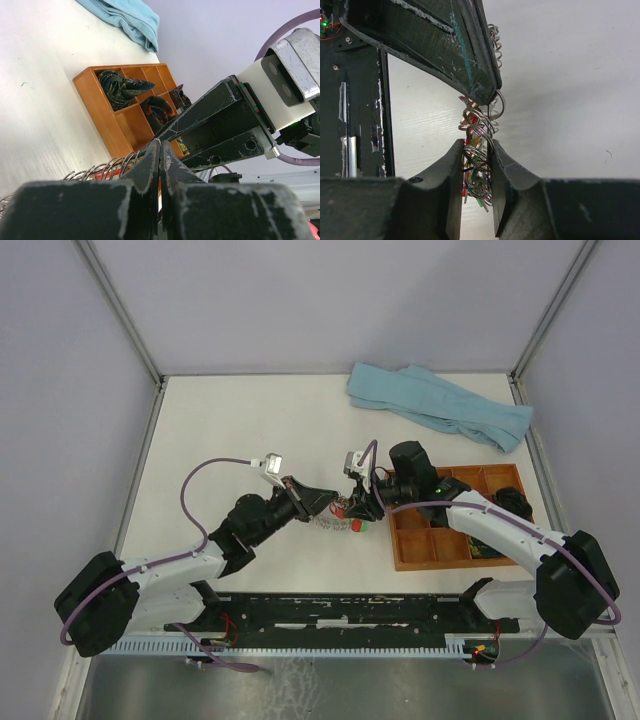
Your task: Remove the keys from the keyring
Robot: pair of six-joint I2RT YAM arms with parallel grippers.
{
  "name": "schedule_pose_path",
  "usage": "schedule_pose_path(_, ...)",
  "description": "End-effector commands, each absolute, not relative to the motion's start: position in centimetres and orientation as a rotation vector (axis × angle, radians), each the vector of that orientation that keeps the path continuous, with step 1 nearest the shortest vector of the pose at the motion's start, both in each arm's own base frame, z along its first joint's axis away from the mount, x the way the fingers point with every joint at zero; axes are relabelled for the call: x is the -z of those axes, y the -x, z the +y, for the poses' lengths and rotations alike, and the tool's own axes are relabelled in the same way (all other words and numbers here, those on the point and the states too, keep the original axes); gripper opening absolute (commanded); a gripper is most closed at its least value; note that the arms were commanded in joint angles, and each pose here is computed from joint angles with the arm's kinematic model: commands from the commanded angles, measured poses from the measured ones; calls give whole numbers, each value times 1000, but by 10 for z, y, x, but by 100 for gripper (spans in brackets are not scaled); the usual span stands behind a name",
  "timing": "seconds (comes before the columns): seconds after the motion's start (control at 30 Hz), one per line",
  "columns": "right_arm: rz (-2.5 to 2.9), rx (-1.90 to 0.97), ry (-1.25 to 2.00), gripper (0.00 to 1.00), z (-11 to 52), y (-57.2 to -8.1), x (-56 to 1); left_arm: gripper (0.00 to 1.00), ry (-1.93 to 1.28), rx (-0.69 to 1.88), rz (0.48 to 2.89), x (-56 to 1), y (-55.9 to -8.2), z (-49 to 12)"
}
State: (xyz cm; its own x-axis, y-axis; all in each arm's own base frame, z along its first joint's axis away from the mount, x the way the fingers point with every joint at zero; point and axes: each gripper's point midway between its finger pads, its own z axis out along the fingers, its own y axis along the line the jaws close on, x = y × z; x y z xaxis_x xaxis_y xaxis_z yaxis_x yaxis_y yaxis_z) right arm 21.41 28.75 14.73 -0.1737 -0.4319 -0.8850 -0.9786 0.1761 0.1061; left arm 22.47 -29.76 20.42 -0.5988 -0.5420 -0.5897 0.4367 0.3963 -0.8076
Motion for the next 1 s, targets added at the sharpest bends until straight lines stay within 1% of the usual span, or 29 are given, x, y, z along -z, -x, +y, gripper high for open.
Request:
schedule_pose_path(0.0, 1647, -964, 1346, 26, 295, -219, -172, 3, 71, 1450, 1604, -242, -220, -300)
schedule_pose_path(0.07, 1645, -974, 1348, 25, 296, -218, -172, 3, 61, 1444, 1611, -239, -220, -301)
schedule_pose_path(0.17, 1651, -975, 1351, 26, 295, -217, -171, 3, 52, 1441, 1619, -236, -221, -303)
schedule_pose_path(0.4, 1672, -963, 1352, 40, 294, -219, -169, 3, 64, 1459, 1623, -239, -222, -306)
schedule_pose_path(0.47, 1678, -966, 1356, 45, 294, -218, -168, 3, 82, 1469, 1611, -241, -222, -304)
schedule_pose_path(0.57, 1689, -956, 1355, 62, 293, -219, -168, 3, 106, 1490, 1598, -244, -220, -302)
schedule_pose_path(0.63, 1687, -953, 1361, 71, 292, -218, -170, 3, 115, 1501, 1595, -245, -219, -301)
schedule_pose_path(0.73, 1692, -953, 1361, 81, 291, -218, -172, 3, 130, 1519, 1592, -247, -218, -300)
schedule_pose_path(0.87, 1696, -967, 1385, 89, 288, -214, -177, 3, 165, 1555, 1589, -247, -216, -299)
schedule_pose_path(0.97, 1664, -990, 1408, 93, 285, -208, -188, 3, 211, 1590, 1602, -246, -216, -300)
